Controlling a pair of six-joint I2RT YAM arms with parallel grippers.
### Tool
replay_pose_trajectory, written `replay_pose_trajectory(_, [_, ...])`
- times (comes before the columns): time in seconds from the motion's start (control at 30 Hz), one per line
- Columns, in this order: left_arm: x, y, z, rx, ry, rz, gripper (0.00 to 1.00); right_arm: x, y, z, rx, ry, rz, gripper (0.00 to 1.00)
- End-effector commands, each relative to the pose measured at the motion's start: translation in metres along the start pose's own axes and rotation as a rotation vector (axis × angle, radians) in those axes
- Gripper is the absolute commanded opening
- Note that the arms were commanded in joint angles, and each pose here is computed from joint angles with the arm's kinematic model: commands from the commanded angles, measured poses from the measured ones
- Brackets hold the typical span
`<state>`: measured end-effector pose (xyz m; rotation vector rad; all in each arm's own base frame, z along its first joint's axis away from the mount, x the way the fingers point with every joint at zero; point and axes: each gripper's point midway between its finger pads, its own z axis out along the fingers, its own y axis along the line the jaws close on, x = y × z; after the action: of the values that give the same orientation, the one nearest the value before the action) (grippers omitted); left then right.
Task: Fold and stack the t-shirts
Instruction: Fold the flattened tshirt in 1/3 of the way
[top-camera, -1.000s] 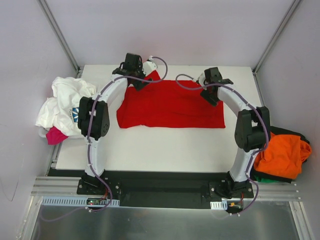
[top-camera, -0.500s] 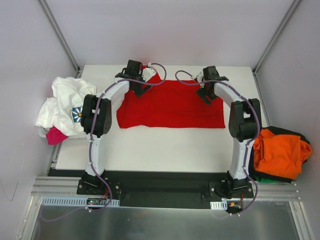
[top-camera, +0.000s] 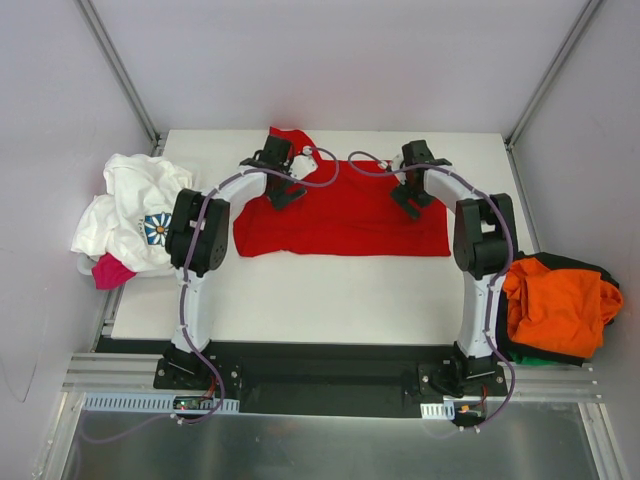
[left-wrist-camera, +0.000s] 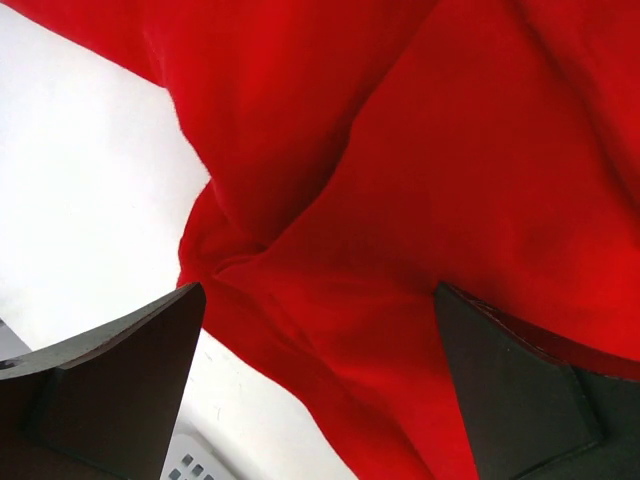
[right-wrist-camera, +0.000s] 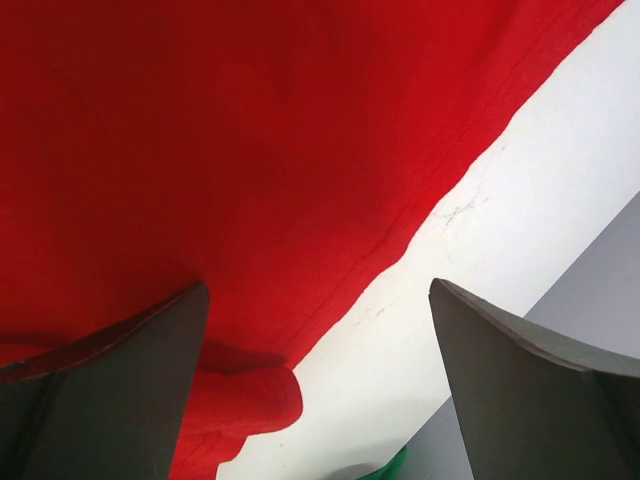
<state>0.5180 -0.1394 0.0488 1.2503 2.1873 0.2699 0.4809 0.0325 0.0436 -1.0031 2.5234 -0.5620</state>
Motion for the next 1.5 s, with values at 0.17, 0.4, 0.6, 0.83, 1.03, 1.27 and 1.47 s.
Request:
replay_pose_trajectory(0.17, [0.02, -0.007, 0.003, -0.021, 0.086, 0.082, 0.99, 0.001, -0.001, 0.004, 0.04, 0.04, -0.079, 0.96])
replay_pose_trajectory(0.4, [0.038, -0.02, -0.007, -0.005, 0.116, 0.096, 0.99, 0.015, 0.009, -0.015, 0.045, 0.039, -0.12, 0.96])
replay_pose_trajectory(0.6, [0.046, -0.033, -0.02, 0.004, 0.12, 0.104, 0.99, 0.033, 0.025, -0.032, 0.06, 0.041, -0.17, 0.96])
replay_pose_trajectory(0.83, [0.061, -0.059, -0.041, 0.014, 0.142, 0.125, 0.99, 0.06, 0.044, -0.05, 0.044, 0.046, -0.179, 0.96])
replay_pose_trajectory(1.03, [0.078, -0.08, -0.061, 0.032, 0.155, 0.14, 0.99, 0.07, 0.055, -0.069, 0.036, 0.033, -0.18, 0.96])
replay_pose_trajectory(1.27, [0.087, -0.091, -0.07, 0.039, 0.153, 0.137, 0.99, 0.076, 0.079, -0.082, 0.013, 0.022, -0.206, 0.96])
replay_pose_trajectory(1.47, [0.077, -0.086, -0.07, 0.013, 0.138, 0.147, 0.99, 0.064, 0.073, -0.089, 0.066, -0.007, -0.213, 0.96])
